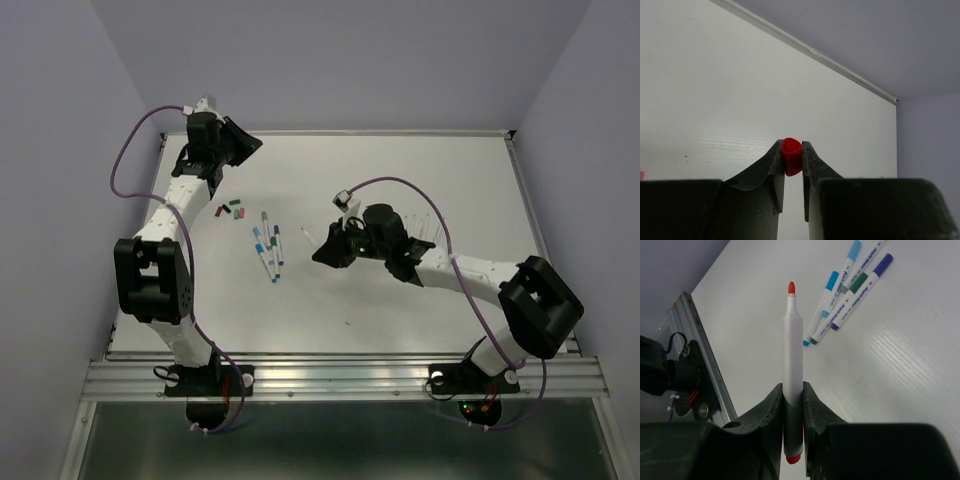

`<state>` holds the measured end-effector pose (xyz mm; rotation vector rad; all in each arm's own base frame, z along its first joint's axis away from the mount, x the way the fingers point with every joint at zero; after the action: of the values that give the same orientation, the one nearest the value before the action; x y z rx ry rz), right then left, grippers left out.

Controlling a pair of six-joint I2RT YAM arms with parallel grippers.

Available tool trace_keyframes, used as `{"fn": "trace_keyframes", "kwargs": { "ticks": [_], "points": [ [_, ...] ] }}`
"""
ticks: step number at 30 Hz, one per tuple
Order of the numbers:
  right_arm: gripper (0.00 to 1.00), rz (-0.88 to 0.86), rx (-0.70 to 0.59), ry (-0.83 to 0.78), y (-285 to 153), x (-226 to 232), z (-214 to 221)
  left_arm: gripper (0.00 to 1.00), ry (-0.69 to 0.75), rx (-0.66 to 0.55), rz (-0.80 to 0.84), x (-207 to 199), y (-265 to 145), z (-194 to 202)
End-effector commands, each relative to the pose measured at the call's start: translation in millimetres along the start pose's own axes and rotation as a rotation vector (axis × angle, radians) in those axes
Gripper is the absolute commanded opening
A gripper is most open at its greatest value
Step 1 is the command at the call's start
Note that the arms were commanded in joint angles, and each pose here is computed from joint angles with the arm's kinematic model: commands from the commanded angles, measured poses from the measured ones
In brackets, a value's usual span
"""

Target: Open the pen caps

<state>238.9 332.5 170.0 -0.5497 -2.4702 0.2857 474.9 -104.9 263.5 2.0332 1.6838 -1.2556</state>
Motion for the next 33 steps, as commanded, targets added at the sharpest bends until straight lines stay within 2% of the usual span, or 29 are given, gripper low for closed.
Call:
{"fn": "trace_keyframes", "kwargs": {
  "ticks": [1, 3, 6, 9, 13, 16, 19, 24, 28, 33],
  "points": [
    [0.01, 0.21, -0.063, 0.023, -5, -23, -20, 0.0, 0.055, -0.055, -0.069, 1, -22, -11],
    [0.01, 0.3, -0.052, 0.051, -9, -40, -21, 0.0, 0.074, -0.042, -0.165, 23, -24, -4],
    [0.01, 0.419, -0.07, 0.124, -19, -73, -23, 0.05, 0.077, -0.037, -0.329, 66, -33, 4],
    [0.01, 0.482, -0.062, 0.145, -28, -89, -21, 0.05, 0.077, -0.029, -0.462, 104, -40, 15],
    [0.01, 0.607, -0.072, 0.114, -38, -110, -28, 0.05, 0.059, 0.025, -0.536, 138, -42, 34],
    [0.01, 0.634, -0.076, 0.114, -40, -117, -30, 0.06, 0.036, 0.056, -0.593, 166, -41, 44],
    [0.01, 0.665, -0.063, 0.12, -41, -126, -26, 0.08, 0.016, 0.09, -0.598, 176, -36, 51],
    [0.01, 0.692, -0.034, 0.14, -42, -138, -20, 0.23, 0.004, 0.108, -0.615, 184, -30, 56],
    [0.01, 0.7, -0.026, 0.151, -42, -143, -18, 0.31, 0.008, 0.124, -0.629, 191, -29, 62],
    [0.01, 0.699, -0.017, 0.157, -41, -147, -16, 0.35, 0.005, 0.129, -0.635, 195, -26, 64]
  ]
}}
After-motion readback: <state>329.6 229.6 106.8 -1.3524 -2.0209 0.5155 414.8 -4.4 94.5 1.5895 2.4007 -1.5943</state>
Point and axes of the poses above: each gripper's point midway between its finger pads, its own y axis out along the fingers, its own x axis along the line the jaws close on, z = x × y, the point moved 4 cm from there along -y, back along the fingers, and after that the axes turned 1 degree about -y, right-handed, at the moved point
